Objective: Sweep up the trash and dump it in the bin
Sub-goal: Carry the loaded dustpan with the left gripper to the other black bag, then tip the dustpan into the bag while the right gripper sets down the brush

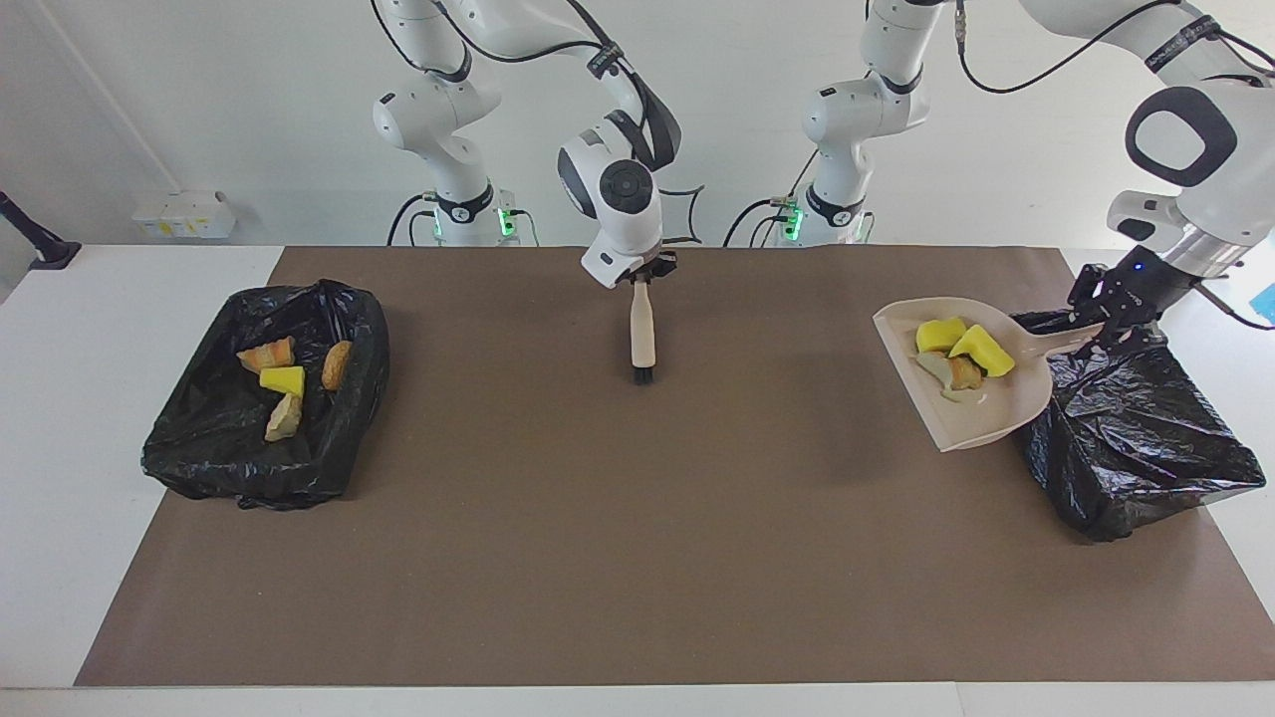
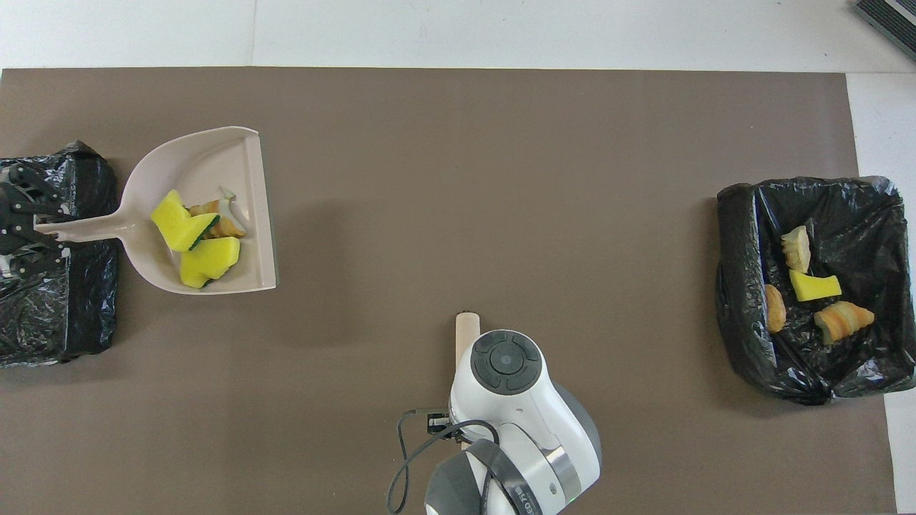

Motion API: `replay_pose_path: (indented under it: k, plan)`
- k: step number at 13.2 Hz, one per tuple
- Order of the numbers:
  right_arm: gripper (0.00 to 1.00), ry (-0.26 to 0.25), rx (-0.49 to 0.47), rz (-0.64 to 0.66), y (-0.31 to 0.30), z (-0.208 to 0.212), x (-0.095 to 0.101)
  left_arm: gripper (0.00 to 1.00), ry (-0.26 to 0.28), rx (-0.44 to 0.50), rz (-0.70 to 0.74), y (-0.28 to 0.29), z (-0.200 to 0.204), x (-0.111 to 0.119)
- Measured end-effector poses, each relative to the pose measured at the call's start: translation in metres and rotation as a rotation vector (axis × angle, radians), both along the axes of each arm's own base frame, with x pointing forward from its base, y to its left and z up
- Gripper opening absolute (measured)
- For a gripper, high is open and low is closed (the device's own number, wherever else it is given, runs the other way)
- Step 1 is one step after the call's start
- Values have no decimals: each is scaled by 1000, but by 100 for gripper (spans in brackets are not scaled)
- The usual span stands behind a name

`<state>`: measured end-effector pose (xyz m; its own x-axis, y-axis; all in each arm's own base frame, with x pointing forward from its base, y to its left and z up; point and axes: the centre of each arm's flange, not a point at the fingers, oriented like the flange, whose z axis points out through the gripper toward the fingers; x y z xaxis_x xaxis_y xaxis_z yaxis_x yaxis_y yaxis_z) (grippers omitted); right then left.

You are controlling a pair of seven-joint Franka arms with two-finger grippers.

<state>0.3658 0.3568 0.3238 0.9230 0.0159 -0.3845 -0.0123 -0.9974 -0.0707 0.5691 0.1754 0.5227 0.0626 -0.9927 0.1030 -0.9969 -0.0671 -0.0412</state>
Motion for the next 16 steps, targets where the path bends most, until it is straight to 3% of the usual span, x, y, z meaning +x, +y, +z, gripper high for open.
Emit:
replay_pose_path:
  k: [3,4,7,10,16]
  plan:
    - [26,-4,3,0,0,0,1,31,26,57,18,73,16,-15]
    - [32,-5,4,-2,-1,0,2,31,29,83,40,99,24,-19]
    - [67,-17,14,-5,1,6,7,31,34,206,44,155,40,-25]
    - [100,-57,20,-17,-7,19,27,31,27,378,-9,160,41,-8]
    - [100,-174,3,-74,-54,54,91,31,106,682,-82,132,2,23]
